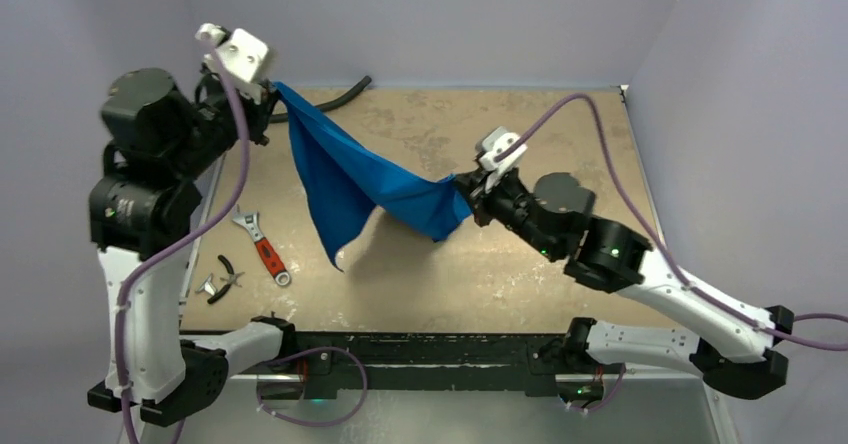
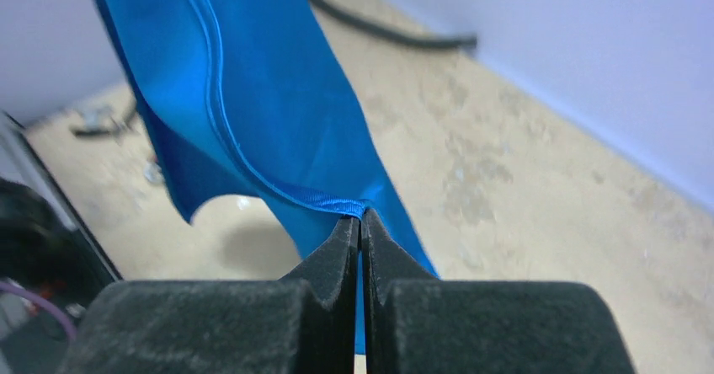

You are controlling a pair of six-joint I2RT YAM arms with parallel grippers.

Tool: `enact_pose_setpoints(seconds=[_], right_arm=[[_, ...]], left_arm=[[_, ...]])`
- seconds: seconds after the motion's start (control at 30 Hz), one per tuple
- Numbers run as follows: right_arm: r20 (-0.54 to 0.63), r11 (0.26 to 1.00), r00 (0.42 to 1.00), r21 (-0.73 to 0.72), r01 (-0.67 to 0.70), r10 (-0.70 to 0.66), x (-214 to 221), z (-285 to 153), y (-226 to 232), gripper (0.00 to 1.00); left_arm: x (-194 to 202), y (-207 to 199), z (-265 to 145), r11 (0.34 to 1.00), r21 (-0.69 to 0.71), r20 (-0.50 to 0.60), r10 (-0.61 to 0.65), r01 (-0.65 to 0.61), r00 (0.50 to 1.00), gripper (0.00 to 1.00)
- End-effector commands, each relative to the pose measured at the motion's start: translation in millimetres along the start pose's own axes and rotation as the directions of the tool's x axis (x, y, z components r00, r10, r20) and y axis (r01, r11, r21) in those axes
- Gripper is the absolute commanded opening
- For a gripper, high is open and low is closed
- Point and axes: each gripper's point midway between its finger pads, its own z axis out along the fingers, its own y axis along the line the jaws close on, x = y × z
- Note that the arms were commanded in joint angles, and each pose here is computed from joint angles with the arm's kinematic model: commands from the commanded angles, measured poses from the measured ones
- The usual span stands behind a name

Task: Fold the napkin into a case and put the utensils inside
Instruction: Flatten out the crumpled napkin at the center of the board.

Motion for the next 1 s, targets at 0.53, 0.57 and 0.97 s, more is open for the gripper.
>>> enact_pose_setpoints(seconds=[0.53,0.57,0.97], right_arm=[[0.155,0.974,0.987,0.212,-0.075,0.042,-95.5,-39.2,-36.5,0.00],[0.117,0.964,0.993,0.260,-0.048,0.018,-83.6,-25.0,-39.7,0.00],[-0.118,0.880,0.993,0.467,0.083,-0.032,42.8,132.4,-176.2,0.00]], left_arm=[[18.1,-8.8,-35.9,0.998,-0.008,0.004,0.060,-0.060,0.998,0.00],[28.7,-6.5,-26.4,0.998,-0.019,-0.013,0.067,-0.067,0.998,0.00],[159.7,29.6,121.4,0.972,-0.193,-0.165,0.105,-0.137,0.981,0.00]])
